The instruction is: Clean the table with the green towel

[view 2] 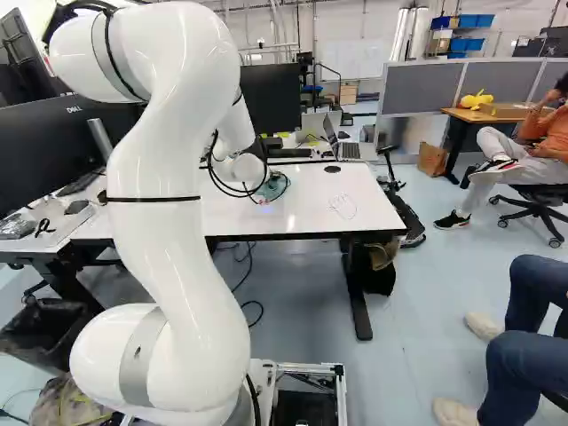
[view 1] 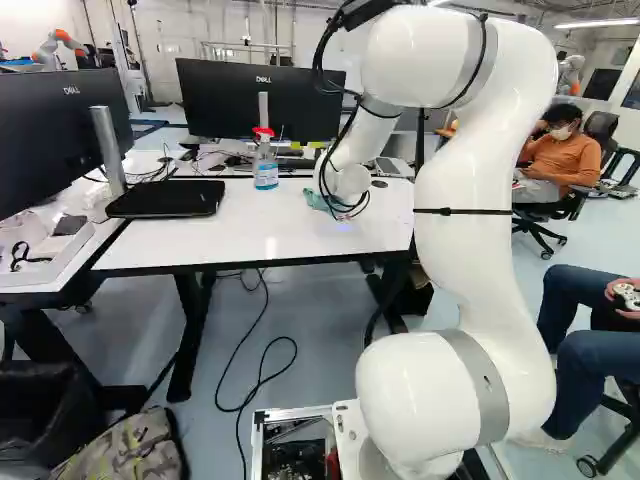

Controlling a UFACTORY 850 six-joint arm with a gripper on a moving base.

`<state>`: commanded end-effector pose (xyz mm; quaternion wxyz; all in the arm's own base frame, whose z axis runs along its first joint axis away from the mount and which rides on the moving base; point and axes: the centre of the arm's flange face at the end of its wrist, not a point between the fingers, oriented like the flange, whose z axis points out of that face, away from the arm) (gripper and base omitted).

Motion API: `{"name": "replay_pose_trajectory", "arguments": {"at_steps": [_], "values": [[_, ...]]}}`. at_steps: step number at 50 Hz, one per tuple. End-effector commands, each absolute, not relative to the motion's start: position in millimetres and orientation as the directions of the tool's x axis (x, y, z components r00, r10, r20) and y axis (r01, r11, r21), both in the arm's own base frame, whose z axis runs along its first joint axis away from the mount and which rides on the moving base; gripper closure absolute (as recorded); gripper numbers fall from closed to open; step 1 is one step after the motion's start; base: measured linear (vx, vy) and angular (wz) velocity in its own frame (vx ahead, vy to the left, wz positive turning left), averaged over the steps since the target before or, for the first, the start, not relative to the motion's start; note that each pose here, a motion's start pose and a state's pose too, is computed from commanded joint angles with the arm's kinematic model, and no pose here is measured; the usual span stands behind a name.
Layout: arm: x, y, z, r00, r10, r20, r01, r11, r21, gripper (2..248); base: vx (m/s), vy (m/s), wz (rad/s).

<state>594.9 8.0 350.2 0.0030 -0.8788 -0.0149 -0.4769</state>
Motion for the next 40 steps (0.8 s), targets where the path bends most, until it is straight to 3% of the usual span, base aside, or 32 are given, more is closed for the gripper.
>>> {"name": "replay_pose_trajectory", "arguments": {"at_steps": [40], "values": [[609.3, 5.6, 347.7, 0.543, 0.021, 0.839, 0.025, -1.0, 0.009, 207, 0.0, 0.0, 0.0]]}}
